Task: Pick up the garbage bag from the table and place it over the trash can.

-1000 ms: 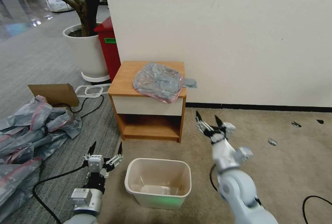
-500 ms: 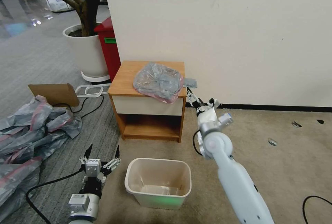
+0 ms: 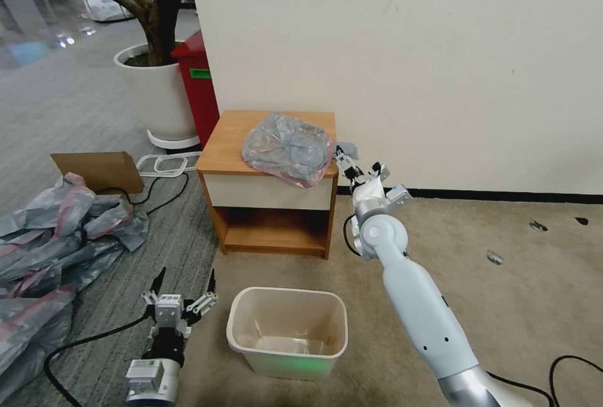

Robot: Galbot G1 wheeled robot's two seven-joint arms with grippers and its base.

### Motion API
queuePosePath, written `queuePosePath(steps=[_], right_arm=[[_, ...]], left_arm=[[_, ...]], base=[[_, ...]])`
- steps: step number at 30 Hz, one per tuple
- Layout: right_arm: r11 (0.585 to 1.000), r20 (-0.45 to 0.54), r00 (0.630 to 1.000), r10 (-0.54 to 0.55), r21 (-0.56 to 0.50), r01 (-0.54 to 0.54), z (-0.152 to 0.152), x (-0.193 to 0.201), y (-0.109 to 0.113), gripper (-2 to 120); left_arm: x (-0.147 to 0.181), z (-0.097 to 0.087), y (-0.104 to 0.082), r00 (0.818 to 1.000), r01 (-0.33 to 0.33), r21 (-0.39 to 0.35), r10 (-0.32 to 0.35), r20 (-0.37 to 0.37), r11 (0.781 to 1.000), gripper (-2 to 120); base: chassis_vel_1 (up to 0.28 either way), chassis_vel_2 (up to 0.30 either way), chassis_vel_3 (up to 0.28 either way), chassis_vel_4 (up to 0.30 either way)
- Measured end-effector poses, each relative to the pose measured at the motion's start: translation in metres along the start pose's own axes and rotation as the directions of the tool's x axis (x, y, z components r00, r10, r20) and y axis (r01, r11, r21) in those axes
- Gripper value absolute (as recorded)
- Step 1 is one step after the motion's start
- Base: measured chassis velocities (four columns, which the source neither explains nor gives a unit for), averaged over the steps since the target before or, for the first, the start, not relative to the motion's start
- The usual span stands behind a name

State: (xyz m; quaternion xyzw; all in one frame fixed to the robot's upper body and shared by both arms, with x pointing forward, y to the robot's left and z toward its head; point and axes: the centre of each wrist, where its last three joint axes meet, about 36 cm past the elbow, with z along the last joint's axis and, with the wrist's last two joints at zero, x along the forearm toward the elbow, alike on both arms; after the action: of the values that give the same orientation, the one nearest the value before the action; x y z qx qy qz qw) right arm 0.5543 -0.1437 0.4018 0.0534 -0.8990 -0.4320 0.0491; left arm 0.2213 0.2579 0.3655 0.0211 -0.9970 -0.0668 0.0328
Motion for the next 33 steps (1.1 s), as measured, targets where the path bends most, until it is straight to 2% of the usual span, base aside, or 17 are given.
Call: queuePosePath(steps=[6,8,9,14,16,18,20,28,30,32,33], right_arm=[[1.0,0.014,1.0,-0.012,-0.011,0.012,-0.001,-0.01,0.0,96],[1.0,0.017,1.0,-0.007,-0.018,0.007,-0.001,-0.013,-0.001,89],[1.0,0.017,1.0,-0.007,-0.018,0.007,-0.001,-0.013,-0.001,89],[1.0,0.021,1.0,-0.001,-0.029,0.002,0.003,-0.016,-0.002,68],[1.0,0.022,1.0,-0.001,-0.029,0.002,0.003,-0.016,-0.002,67],[1.0,0.025,1.0,-0.004,-0.03,0.005,0.003,-0.016,-0.003,53],[1.0,0.026,1.0,-0.006,-0.03,0.006,0.003,-0.016,-0.003,50],[0.999,0.028,1.0,-0.01,-0.033,0.011,0.006,-0.016,-0.002,16],[0.999,0.028,1.0,-0.01,-0.033,0.011,0.006,-0.016,-0.002,13],[0.999,0.029,1.0,-0.01,-0.031,0.011,0.007,-0.015,-0.002,3],[0.999,0.029,1.0,-0.01,-0.031,0.011,0.007,-0.015,-0.002,3]], left_arm=[[0.004,0.001,-0.001,1.0,0.007,-0.004,-0.007,-0.004,1.0,100],[0.005,0.001,-0.001,1.0,0.012,-0.005,-0.012,-0.002,1.0,99],[0.005,0.001,-0.001,1.0,0.012,-0.005,-0.012,-0.002,1.0,99],[0.004,-0.002,-0.001,1.0,0.023,-0.006,-0.023,0.005,1.0,99],[0.004,-0.002,-0.001,1.0,0.023,-0.006,-0.023,0.005,1.0,99],[0.004,-0.002,-0.001,1.0,0.024,-0.006,-0.024,0.003,1.0,99],[0.004,-0.002,-0.001,1.0,0.024,-0.006,-0.024,0.003,1.0,99],[0.002,0.001,-0.004,1.0,0.025,-0.003,-0.025,-0.001,1.0,99],[0.002,0.001,-0.004,1.0,0.027,-0.003,-0.027,-0.002,1.0,99],[0.002,0.002,-0.004,1.0,0.03,-0.002,-0.03,-0.004,1.0,99],[0.002,0.002,-0.004,1.0,0.03,-0.002,-0.03,-0.004,1.0,99]], base=[[0.0,0.0,0.0,0.0],[0.0,0.0,0.0,0.0],[0.0,0.0,0.0,0.0],[0.0,0.0,0.0,0.0],[0.0,0.0,0.0,0.0],[0.0,0.0,0.0,0.0],[0.0,0.0,0.0,0.0],[0.0,0.0,0.0,0.0],[0.0,0.0,0.0,0.0],[0.0,0.0,0.0,0.0],[0.0,0.0,0.0,0.0]])
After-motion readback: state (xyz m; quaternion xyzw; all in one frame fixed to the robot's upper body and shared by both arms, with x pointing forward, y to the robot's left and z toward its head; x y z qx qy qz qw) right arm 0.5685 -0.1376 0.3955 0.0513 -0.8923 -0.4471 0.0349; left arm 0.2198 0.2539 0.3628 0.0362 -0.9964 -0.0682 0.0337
